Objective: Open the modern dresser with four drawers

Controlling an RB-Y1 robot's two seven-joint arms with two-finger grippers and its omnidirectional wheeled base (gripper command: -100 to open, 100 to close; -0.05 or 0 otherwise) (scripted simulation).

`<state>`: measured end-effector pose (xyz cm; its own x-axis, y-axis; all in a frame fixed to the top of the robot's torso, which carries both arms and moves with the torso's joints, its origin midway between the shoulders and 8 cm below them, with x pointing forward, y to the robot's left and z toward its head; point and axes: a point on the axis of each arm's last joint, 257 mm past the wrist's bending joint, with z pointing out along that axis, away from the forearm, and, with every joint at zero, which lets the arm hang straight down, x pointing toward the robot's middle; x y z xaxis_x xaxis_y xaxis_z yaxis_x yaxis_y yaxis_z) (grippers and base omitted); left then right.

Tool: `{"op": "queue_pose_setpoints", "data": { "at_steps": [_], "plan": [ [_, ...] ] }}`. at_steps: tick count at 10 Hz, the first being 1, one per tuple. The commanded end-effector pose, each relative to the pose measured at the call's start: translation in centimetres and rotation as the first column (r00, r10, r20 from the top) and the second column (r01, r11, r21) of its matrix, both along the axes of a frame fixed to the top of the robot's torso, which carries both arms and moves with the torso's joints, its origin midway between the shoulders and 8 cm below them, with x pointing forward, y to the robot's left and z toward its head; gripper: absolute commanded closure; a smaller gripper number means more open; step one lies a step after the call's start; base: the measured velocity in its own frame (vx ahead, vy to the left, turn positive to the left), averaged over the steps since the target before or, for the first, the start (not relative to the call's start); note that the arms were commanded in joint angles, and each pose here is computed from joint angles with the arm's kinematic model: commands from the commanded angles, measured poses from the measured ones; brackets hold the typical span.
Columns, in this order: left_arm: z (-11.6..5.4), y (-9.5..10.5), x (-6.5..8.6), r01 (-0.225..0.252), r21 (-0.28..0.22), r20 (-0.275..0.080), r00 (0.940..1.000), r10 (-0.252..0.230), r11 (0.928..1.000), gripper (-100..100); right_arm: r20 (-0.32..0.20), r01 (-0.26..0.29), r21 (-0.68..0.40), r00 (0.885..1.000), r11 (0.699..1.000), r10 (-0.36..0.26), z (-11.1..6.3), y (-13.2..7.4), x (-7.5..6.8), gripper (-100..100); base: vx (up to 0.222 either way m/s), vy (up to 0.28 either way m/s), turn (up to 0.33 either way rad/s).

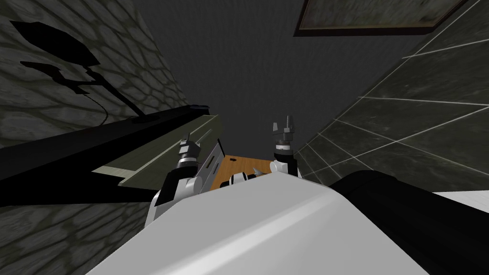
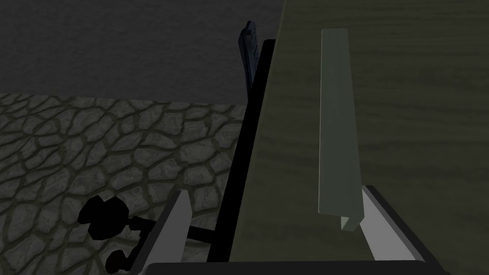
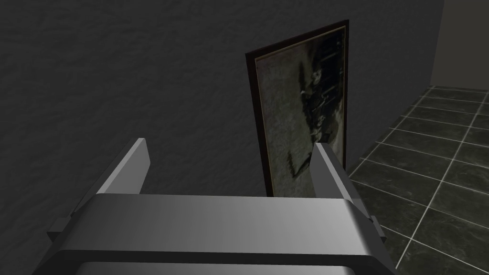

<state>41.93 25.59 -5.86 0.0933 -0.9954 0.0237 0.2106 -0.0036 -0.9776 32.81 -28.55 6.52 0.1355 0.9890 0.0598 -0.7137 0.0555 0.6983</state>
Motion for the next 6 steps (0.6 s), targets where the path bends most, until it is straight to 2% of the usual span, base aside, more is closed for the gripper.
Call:
{"op": "queue_pose_setpoints", "data": {
  "at_steps": [1,6],
  "plan": [
    [-0.09,0.05,-0.02,-0.001,0.0,-0.004,1.0,0.001,1.0,0,0.0,0.0,0.0,1.0,1.0,0.0,0.0,0.0,0.0,0,0.0,0.0,0.0],
    [-0.47,0.09,0.02,-0.002,0.0,-0.014,0.9999,0.002,1.0,0,0.0,0.0,0.0,1.0,1.0,0.0,0.0,0.0,0.0,0,0.0,0.0,0.0]
  ]
}}
